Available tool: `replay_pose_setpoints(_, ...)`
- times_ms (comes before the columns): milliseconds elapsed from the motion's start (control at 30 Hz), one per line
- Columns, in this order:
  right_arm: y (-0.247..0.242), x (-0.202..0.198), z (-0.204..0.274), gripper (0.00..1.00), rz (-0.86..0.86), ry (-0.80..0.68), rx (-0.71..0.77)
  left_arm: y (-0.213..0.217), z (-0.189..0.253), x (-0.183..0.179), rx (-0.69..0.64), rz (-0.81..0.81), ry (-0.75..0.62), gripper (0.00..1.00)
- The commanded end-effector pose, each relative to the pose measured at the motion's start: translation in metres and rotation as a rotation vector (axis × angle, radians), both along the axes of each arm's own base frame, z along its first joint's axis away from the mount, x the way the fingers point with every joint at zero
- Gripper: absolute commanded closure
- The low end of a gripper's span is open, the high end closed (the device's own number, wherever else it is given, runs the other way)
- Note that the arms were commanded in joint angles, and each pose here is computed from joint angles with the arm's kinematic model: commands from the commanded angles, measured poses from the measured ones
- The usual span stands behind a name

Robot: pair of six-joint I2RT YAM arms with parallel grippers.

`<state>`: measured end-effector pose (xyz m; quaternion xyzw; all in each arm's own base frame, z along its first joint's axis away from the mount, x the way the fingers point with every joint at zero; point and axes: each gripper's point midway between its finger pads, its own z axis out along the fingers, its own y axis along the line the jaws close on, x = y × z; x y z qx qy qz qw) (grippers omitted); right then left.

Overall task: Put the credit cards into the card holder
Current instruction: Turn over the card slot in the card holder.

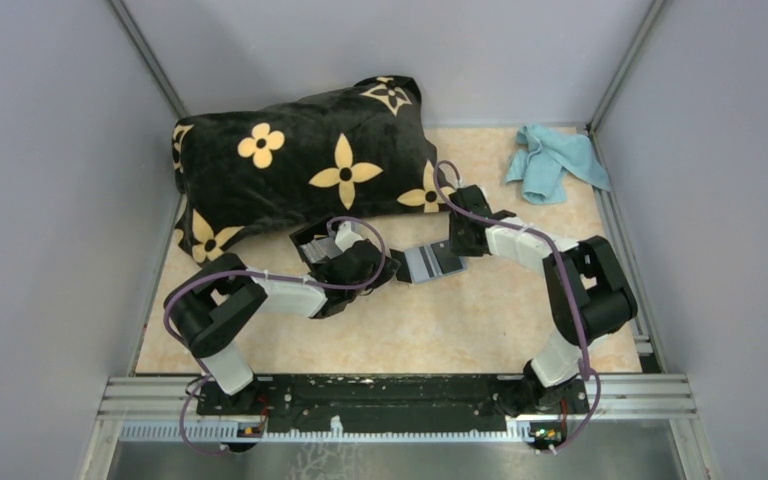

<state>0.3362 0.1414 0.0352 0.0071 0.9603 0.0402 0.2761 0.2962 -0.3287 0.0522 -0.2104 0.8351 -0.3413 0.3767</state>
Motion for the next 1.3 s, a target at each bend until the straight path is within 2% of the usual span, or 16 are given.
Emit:
replay_pose_setpoints(0,-0.007,0.013,0.009,0.66,-0.049,-0.037,0.004,-0.011,0.020,0.004,-0.049,-0.012,-0.039,1.00)
replay_pose_setpoints(333,-0.009,0.010,-0.018,0.66,-0.070,0.031,0.025,-0.013,0.023,0.004,-0.063,-0.019,-0.044,1.00)
replay_pose_setpoints(1267,-0.011,0.004,-0.026,0.67,-0.072,0.052,0.048,-0.023,0.041,0.002,-0.088,-0.042,-0.073,1.00)
